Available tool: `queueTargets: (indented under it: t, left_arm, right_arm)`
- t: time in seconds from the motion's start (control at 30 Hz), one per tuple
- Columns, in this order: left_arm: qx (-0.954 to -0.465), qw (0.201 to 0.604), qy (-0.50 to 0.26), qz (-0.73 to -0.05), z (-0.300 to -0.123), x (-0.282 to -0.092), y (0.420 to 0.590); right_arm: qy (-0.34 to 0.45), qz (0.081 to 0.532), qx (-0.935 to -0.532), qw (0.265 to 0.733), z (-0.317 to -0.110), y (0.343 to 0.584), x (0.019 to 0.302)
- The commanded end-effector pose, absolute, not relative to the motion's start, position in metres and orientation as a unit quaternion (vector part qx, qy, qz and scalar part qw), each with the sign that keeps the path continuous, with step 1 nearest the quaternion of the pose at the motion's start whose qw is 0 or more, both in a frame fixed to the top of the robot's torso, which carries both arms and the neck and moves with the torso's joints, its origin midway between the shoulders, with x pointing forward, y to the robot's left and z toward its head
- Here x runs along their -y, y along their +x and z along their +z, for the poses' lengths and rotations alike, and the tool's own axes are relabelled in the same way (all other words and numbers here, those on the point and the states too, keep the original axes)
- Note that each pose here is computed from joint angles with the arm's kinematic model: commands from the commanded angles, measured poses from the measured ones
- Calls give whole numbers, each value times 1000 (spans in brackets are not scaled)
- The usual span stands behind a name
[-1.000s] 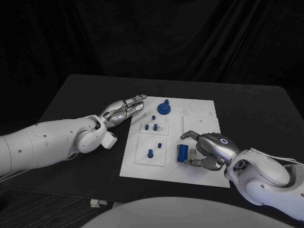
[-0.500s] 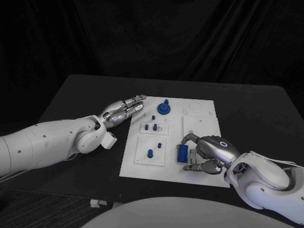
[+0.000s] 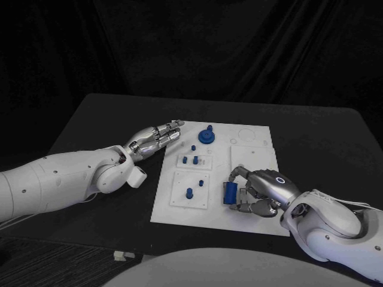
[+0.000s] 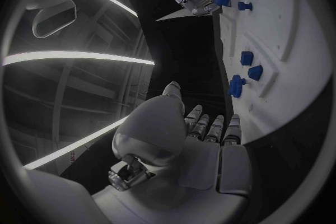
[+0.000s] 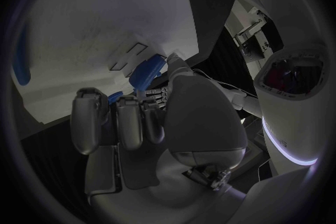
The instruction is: Assemble the parts on the task board
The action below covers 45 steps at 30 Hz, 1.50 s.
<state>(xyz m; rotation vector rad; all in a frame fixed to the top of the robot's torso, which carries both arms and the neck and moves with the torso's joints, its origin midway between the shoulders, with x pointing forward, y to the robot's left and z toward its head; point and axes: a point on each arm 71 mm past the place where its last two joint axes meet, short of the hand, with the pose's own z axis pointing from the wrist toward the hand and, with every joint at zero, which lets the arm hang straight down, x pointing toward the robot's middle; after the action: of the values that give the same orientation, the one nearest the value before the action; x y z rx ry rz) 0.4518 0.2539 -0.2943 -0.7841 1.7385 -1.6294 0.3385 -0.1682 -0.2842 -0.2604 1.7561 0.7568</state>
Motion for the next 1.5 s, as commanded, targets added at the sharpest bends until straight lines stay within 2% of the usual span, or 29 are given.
queueTargets:
  t: [0.03,0.6,1.5]
  left_arm:
    - [-655,305,-297,-624,-294,-252,451]
    - [-658,299,-298,-624,-295,-251,450]
    - [-660,296,-299,-623,-296,-250,449]
  right_arm:
    - [-104,307,-756,569,-288,338,169]
    - [-119,293,-762,565,-292,337,165]
    - [-115,317,-739,583,-287,337,164]
